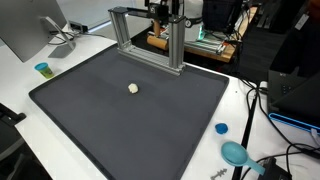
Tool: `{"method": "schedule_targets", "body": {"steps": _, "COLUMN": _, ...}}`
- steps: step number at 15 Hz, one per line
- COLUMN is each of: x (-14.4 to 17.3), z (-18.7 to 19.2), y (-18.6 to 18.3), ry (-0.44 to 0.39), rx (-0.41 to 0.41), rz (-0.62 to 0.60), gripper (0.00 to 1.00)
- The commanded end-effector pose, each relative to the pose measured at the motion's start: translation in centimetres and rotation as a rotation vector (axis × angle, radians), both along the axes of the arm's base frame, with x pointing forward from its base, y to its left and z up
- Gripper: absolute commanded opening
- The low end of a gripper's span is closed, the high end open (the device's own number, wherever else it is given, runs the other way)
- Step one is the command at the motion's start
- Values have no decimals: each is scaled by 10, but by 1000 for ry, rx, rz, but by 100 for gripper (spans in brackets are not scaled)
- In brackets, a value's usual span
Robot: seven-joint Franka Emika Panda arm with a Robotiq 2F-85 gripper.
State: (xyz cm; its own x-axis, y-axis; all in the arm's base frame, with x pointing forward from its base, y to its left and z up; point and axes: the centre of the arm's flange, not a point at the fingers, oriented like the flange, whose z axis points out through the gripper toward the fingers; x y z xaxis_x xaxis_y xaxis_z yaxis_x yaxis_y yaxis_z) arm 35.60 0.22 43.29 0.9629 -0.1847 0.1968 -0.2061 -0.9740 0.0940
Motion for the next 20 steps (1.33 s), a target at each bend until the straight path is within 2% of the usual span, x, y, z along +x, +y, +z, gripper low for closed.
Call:
{"method": "schedule_targets", "body": {"steps": 1, "x": -5, "z": -2, "y": 4, "ry": -46, "rx": -45, "rz": 51, "gripper": 100}}
{"method": "schedule_targets", "body": {"steps": 3, "x": -4, "z": 0, "y": 6, "ry": -46, "rx": -50, "rz": 59, "gripper": 100}}
{"method": "schedule_targets", "body": {"steps": 5, "x": -5, "z": 1, "y": 6, "ry": -25, "rx": -33, "rz": 50, "gripper": 72}}
{"method": "schedule_targets", "body": {"steps": 10, "x": -8, "z": 7, "y": 3, "ry": 35, "rx": -10, "rz": 9, "gripper": 36}}
{"method": "schedule_targets", "body": {"steps": 16, "x": -8, "z": 20, "y": -1, "ry": 164, "rx": 60, "rz": 58, "gripper": 35}}
{"method": "schedule_targets", "body": {"steps": 17, "x": -8, "z": 22, "y": -2, "ry": 182, "rx": 75, "rz": 73, "gripper": 85}}
{"method": "schedule_targets", "body": {"steps": 19, "x": -6, "z": 26, "y": -4, "ry": 212, "rx": 108, "rz": 111, "gripper": 84}}
{"method": "schedule_targets", "body": {"steps": 20, "x": -5, "z": 27, "y": -4, "ry": 217, "rx": 114, "rz": 122, "gripper": 60}}
